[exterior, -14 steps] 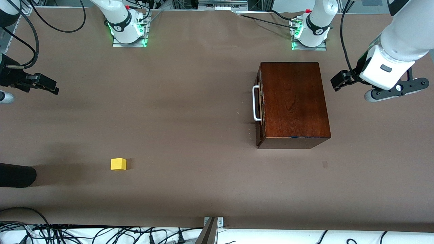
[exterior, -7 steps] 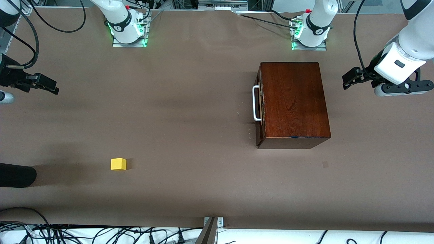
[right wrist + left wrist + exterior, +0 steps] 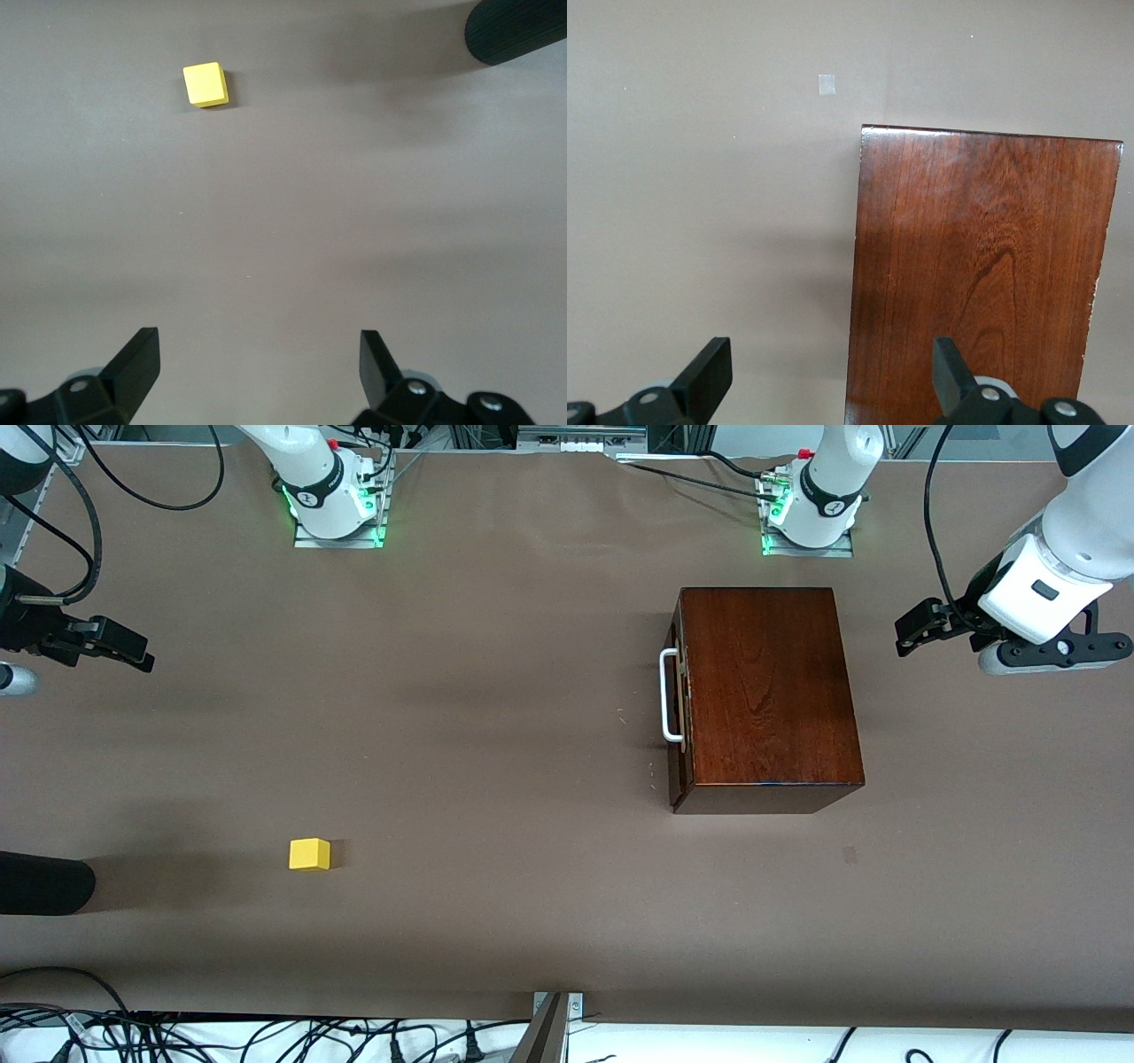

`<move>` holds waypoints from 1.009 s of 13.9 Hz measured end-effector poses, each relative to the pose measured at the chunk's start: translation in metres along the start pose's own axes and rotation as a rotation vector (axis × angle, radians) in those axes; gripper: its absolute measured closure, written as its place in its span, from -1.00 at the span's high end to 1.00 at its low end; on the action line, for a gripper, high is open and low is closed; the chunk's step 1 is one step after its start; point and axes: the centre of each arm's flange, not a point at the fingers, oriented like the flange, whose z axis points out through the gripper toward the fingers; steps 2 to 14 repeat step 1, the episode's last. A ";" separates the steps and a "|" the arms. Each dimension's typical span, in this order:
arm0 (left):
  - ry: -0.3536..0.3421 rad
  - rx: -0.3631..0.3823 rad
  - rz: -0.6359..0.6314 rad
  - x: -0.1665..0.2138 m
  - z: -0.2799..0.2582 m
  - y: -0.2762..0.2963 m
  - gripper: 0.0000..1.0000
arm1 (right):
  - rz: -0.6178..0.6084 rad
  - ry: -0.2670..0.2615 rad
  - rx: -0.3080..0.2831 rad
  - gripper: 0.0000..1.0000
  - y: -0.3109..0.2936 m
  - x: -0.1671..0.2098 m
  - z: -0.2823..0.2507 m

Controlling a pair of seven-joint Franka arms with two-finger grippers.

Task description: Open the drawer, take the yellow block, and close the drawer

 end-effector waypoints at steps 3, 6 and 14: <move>0.003 -0.001 0.001 0.000 -0.001 0.000 1.00 | 0.000 0.000 0.000 1.00 0.000 0.000 0.000; 0.003 -0.001 0.001 0.000 -0.001 0.000 1.00 | 0.000 0.000 0.000 1.00 0.000 0.000 0.000; 0.003 -0.001 0.001 0.000 -0.001 0.000 1.00 | 0.000 0.000 0.000 1.00 0.000 0.000 0.000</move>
